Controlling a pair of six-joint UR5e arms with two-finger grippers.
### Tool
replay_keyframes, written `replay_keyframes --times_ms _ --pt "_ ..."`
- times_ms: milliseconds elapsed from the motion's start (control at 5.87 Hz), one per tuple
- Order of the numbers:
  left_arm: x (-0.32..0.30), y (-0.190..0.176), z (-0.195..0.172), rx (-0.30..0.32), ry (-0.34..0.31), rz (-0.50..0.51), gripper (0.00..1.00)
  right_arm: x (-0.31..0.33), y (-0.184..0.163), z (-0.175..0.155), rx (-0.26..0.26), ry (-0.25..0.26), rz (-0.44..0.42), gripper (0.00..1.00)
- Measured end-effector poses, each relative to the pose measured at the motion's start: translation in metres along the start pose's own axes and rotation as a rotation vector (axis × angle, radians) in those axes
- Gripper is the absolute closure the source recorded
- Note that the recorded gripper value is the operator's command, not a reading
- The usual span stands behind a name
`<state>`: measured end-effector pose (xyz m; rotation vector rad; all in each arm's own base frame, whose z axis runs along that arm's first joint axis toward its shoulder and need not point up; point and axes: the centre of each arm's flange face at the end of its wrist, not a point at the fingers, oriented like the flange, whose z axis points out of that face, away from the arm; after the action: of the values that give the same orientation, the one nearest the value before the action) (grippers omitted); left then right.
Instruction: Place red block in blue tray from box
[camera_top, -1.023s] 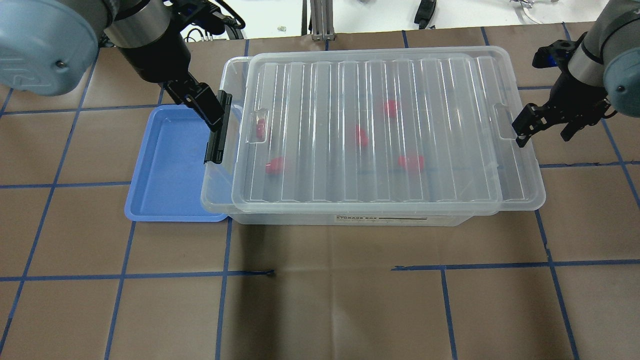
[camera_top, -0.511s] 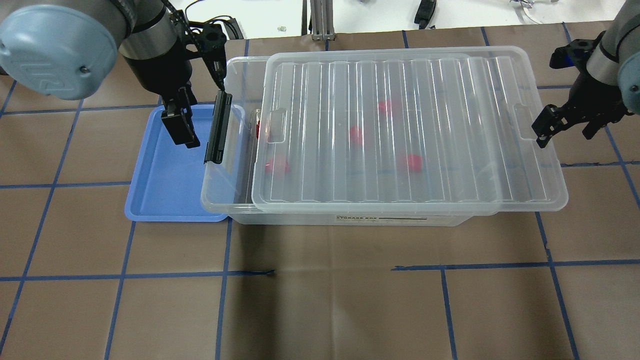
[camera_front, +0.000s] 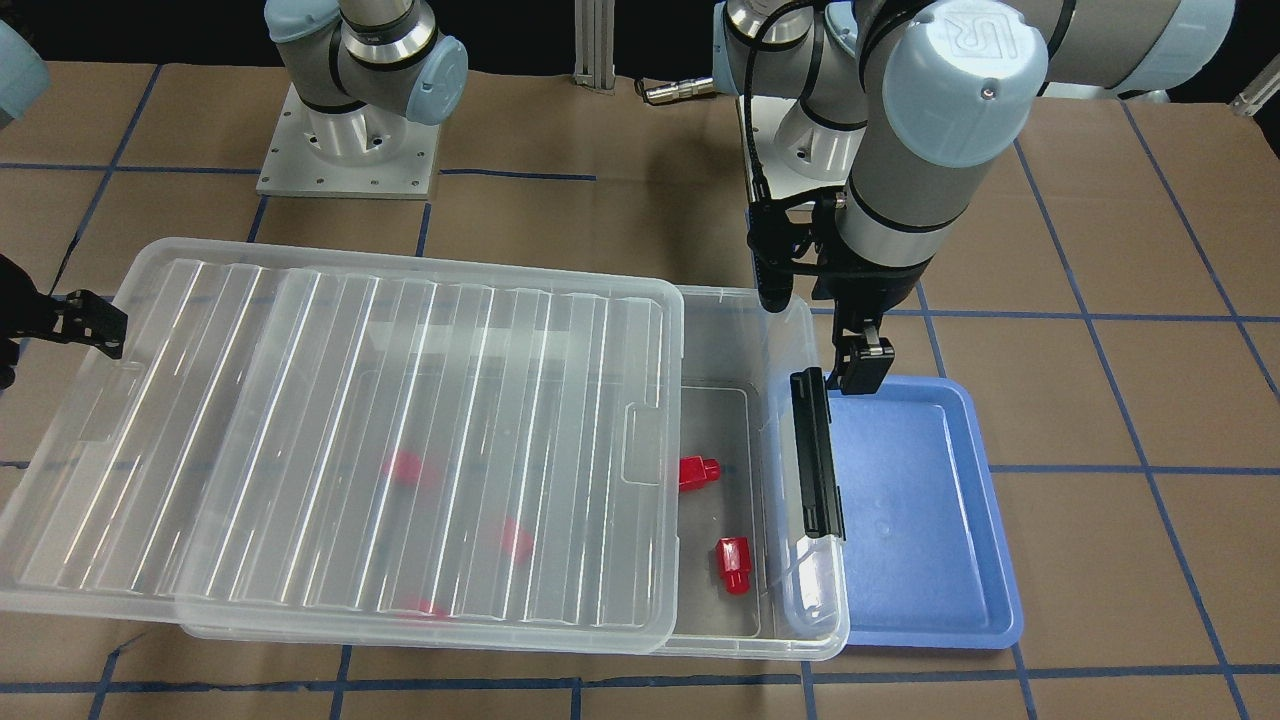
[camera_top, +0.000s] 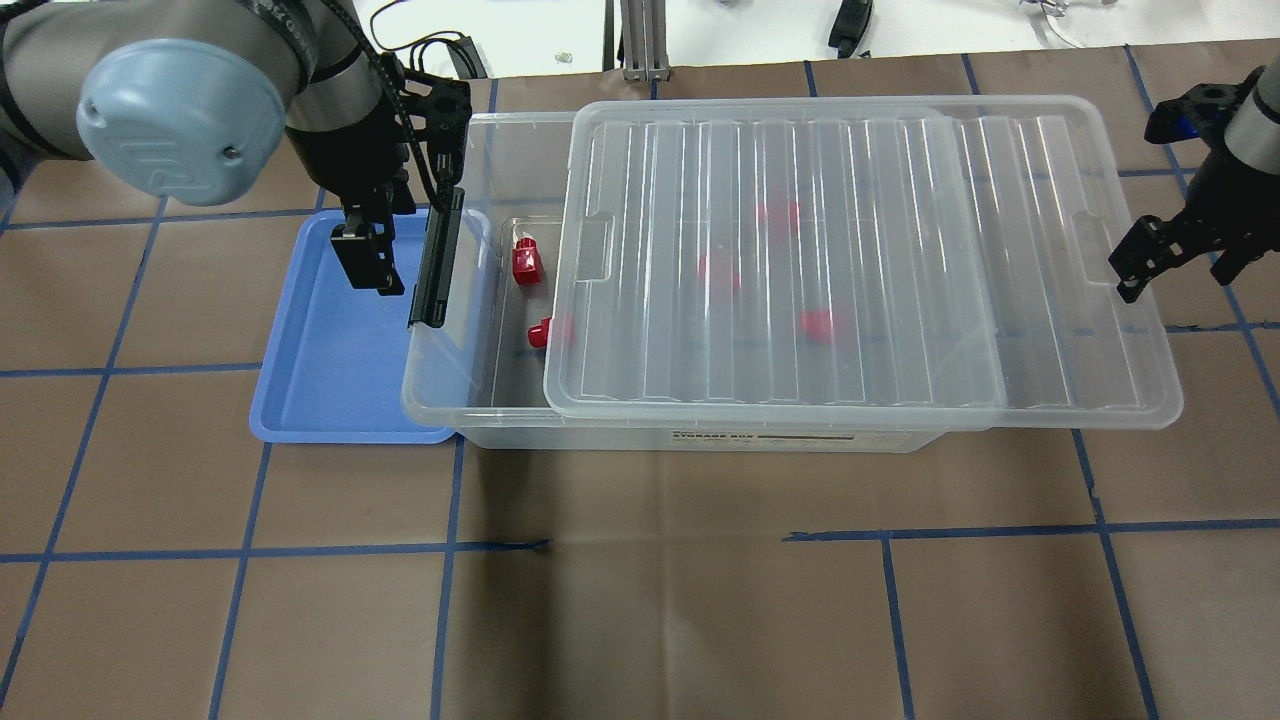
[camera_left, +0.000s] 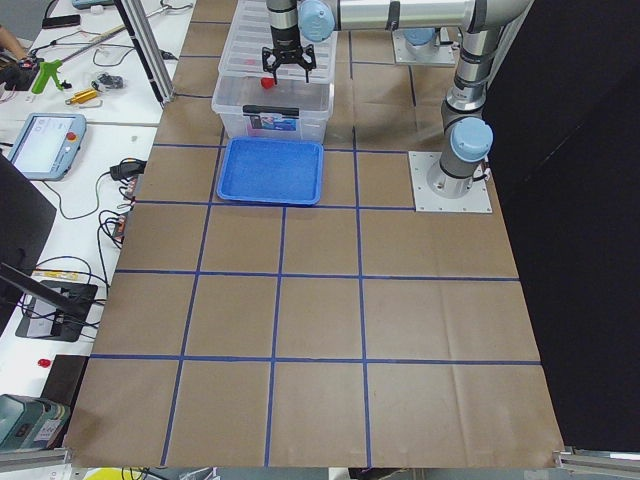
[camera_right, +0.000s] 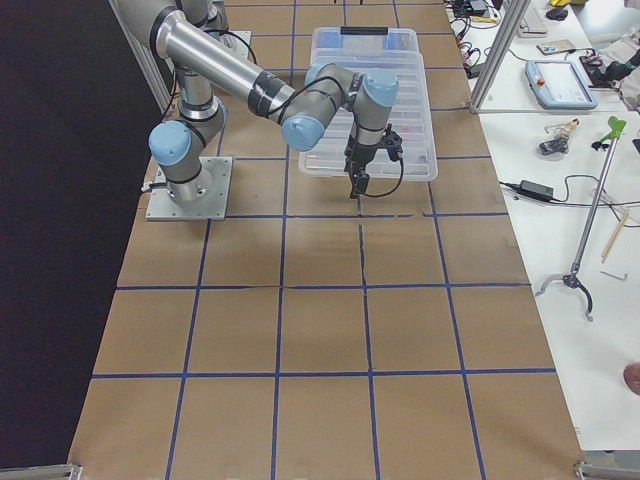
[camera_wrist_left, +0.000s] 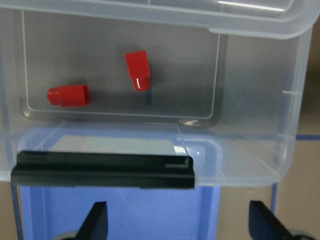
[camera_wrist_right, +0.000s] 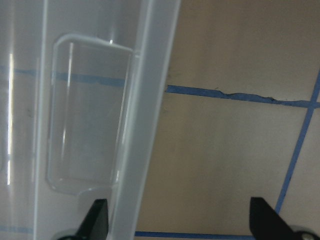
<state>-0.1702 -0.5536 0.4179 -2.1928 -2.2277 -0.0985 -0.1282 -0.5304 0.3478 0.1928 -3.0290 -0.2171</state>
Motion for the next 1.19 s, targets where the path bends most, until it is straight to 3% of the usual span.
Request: replay_keyframes --times_ms 341,682,1193 --pt "-0.032 -0.032 0.042 0.086 -0.029 0.015 0.02 0.027 0.009 0.001 -0.007 0.026 -0.009 0.0" --pt "-0.05 -0.063 0.094 0.089 -0.012 0.037 0.02 0.044 0.002 0.007 0.023 0.075 -0.063 0.0" --pt "-0.054 -0.071 0.164 0.073 0.048 0.048 0.02 0.058 0.0 0.004 0.042 0.096 -0.075 0.0"
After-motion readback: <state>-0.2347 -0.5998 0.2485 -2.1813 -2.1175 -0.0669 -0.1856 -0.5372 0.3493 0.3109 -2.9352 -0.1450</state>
